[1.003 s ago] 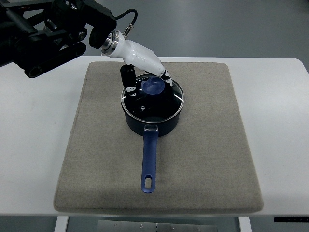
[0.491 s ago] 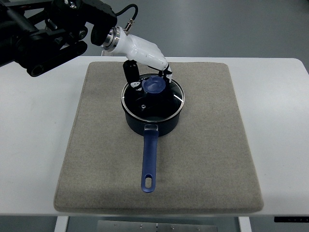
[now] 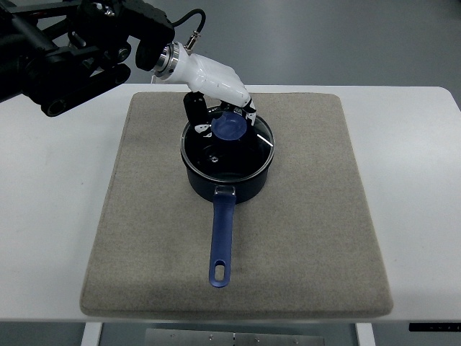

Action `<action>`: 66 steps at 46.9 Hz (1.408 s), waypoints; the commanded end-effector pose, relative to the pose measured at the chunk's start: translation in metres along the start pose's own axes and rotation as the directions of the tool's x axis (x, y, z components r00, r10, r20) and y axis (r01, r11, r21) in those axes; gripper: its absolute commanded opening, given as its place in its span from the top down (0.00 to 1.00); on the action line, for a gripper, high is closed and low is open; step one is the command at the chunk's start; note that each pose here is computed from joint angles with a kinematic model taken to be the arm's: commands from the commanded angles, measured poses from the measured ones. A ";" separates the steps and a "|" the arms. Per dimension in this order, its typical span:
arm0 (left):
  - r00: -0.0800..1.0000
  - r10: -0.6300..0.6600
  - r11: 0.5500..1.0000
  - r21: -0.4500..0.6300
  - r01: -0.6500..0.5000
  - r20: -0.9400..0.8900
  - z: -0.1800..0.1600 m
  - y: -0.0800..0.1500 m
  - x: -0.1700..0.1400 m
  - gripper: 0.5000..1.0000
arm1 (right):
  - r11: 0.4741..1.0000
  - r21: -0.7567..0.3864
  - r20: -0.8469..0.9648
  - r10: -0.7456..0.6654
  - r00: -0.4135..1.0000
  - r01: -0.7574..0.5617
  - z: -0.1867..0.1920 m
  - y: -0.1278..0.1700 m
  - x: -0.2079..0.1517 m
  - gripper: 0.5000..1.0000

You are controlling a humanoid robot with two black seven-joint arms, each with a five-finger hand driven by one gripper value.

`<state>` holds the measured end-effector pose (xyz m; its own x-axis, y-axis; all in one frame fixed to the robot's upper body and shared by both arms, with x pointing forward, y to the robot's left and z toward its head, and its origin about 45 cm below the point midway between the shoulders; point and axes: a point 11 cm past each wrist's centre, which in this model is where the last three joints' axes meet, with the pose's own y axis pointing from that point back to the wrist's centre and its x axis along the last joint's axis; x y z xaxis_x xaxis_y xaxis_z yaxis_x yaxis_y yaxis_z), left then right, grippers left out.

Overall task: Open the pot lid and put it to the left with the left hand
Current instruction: 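Close the left hand fingers around the blue lid knob, then lift the glass lid off the saucepan with the left hand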

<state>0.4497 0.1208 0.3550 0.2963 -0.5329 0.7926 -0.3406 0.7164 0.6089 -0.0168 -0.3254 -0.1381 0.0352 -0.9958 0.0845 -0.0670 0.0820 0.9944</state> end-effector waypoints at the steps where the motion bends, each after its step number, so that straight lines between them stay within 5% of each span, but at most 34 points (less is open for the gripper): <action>1: 1.000 0.001 1.000 -0.002 -0.001 -0.001 0.000 0.000 0.001 1.00 | 1.000 0.001 0.000 0.000 1.000 0.000 0.000 0.000 0.000 0.17; 44: 1.000 0.002 1.000 0.003 -0.002 -0.014 -0.001 -0.007 0.001 1.00 | 1.000 -0.001 0.000 0.000 1.000 0.000 0.000 0.000 0.000 0.17; 66: 0.991 0.097 0.991 0.101 -0.088 -0.091 -0.036 0.016 0.014 1.00 | 1.000 -0.001 0.000 0.000 1.000 0.000 0.000 0.000 0.000 0.17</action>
<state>0.4729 0.1316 0.3712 0.3264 -0.4436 0.8347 -0.4231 0.7211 0.5487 -0.0168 -0.3255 -0.1381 0.0352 -0.9958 0.0849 -0.0667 0.0824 0.9944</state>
